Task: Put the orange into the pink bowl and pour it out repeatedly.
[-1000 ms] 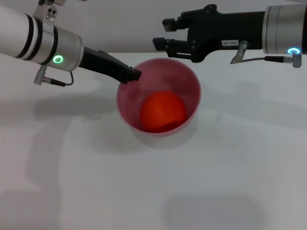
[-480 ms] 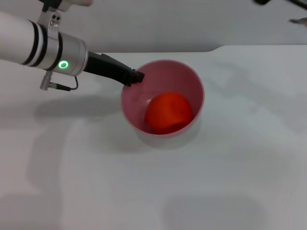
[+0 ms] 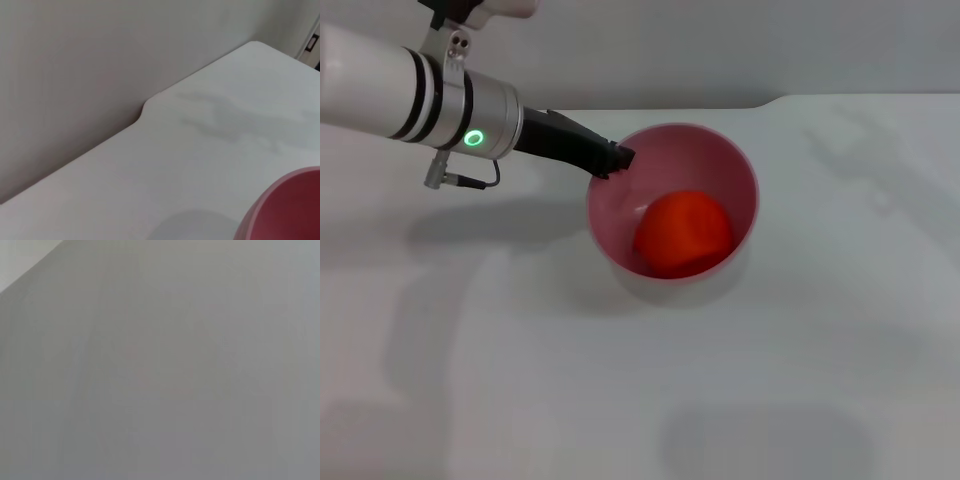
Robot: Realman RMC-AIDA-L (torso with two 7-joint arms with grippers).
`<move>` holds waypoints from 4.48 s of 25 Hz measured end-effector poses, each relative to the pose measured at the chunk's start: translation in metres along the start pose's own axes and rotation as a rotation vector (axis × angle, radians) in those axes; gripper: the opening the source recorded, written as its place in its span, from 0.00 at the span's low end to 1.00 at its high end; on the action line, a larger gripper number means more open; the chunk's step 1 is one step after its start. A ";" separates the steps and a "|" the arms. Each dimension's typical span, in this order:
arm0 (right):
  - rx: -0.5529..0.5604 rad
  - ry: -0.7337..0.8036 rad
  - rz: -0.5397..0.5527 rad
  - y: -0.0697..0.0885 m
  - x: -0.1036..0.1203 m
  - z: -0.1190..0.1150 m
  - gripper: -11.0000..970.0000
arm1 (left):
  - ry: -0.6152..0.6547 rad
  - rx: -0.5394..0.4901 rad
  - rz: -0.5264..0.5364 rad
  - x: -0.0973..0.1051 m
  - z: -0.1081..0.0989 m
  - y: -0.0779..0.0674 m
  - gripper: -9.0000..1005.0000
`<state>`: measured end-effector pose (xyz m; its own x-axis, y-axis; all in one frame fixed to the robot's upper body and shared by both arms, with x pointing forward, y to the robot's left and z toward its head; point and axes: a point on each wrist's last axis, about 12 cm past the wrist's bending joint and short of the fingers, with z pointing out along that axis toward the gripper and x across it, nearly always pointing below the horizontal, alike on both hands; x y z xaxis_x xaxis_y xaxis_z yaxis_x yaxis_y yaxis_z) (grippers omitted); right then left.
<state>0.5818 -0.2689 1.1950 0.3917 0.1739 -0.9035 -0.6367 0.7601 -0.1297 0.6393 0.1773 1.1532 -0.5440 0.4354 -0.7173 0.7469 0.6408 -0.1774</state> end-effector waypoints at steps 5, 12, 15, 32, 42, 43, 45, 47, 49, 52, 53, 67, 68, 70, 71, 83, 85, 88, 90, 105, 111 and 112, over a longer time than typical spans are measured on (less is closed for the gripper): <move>0.025 -0.058 0.016 -0.002 0.001 0.004 0.67 | 0.002 -0.007 -0.003 0.002 0.001 0.001 0.05; 0.021 -0.079 0.031 -0.001 0.002 0.010 0.67 | 0.017 -0.007 0.011 0.004 0.004 -0.001 0.05; 0.025 -0.085 0.040 -0.001 0.002 0.010 0.67 | 0.024 -0.004 0.018 0.005 0.005 -0.002 0.05; 0.056 -0.145 0.074 0.004 0.012 -0.017 0.67 | 0.109 0.074 0.022 0.012 0.002 -0.010 0.05; 0.071 -0.133 0.099 0.010 0.024 -0.036 0.67 | 0.255 0.038 0.062 0.020 -0.002 -0.006 0.05; 0.071 -0.131 0.102 0.010 0.025 -0.036 0.67 | 0.268 0.019 0.065 0.021 -0.002 -0.004 0.05; 0.071 -0.128 0.106 0.011 0.026 -0.036 0.67 | 0.287 -0.005 0.070 0.021 -0.002 -0.002 0.05; 0.070 -0.127 0.108 0.011 0.027 -0.036 0.67 | 0.301 -0.017 0.078 0.021 -0.002 -0.001 0.05; 0.070 -0.126 0.109 0.011 0.027 -0.036 0.67 | 0.308 -0.017 0.081 0.022 -0.001 -0.001 0.05; 0.070 -0.126 0.109 0.011 0.027 -0.036 0.67 | 0.326 -0.013 0.092 0.023 0.000 -0.003 0.05; 0.070 -0.126 0.109 0.011 0.027 -0.036 0.67 | 0.326 -0.013 0.092 0.023 0.000 -0.003 0.05; 0.070 -0.122 0.110 0.011 0.028 -0.038 0.67 | 0.352 -0.018 0.084 0.028 0.002 -0.004 0.09; 0.070 -0.121 0.110 0.011 0.028 -0.038 0.67 | 0.354 -0.018 0.084 0.028 0.003 -0.005 0.09; 0.070 -0.122 0.110 0.011 0.028 -0.038 0.67 | 0.356 -0.017 0.085 0.029 0.003 -0.005 0.10; 0.069 -0.122 0.110 0.011 0.028 -0.038 0.67 | 0.357 -0.017 0.084 0.029 0.003 -0.005 0.10; 0.084 -0.114 0.115 0.010 0.030 -0.042 0.67 | 0.345 -0.021 0.059 0.022 0.002 -0.007 0.22; 0.085 -0.113 0.116 0.010 0.030 -0.042 0.67 | 0.333 -0.022 0.068 0.017 0.000 -0.009 0.31; 0.087 -0.109 0.120 0.010 0.031 -0.043 0.67 | 0.290 -0.028 0.078 0.005 -0.008 -0.010 0.42; 0.090 -0.106 0.121 0.010 0.032 -0.043 0.67 | 0.217 -0.042 0.067 -0.007 -0.019 -0.007 0.49; 0.131 -0.073 0.074 0.013 0.043 -0.055 0.67 | -1.097 -0.040 -0.046 0.043 -0.093 0.033 0.81; 0.266 -0.058 -0.024 0.005 0.051 -0.071 0.67 | -1.148 -0.412 0.117 0.096 -0.091 0.042 0.81; 0.301 -0.056 -0.041 0.003 0.052 -0.075 0.67 | -1.144 -0.470 0.116 0.105 -0.091 0.044 0.81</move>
<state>0.5503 -0.3048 1.1168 0.4544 0.1668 -0.8751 -0.3972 0.9172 -0.0314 0.5799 0.3091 1.1315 0.3385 -0.1458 -0.9296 0.4309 0.9023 0.0154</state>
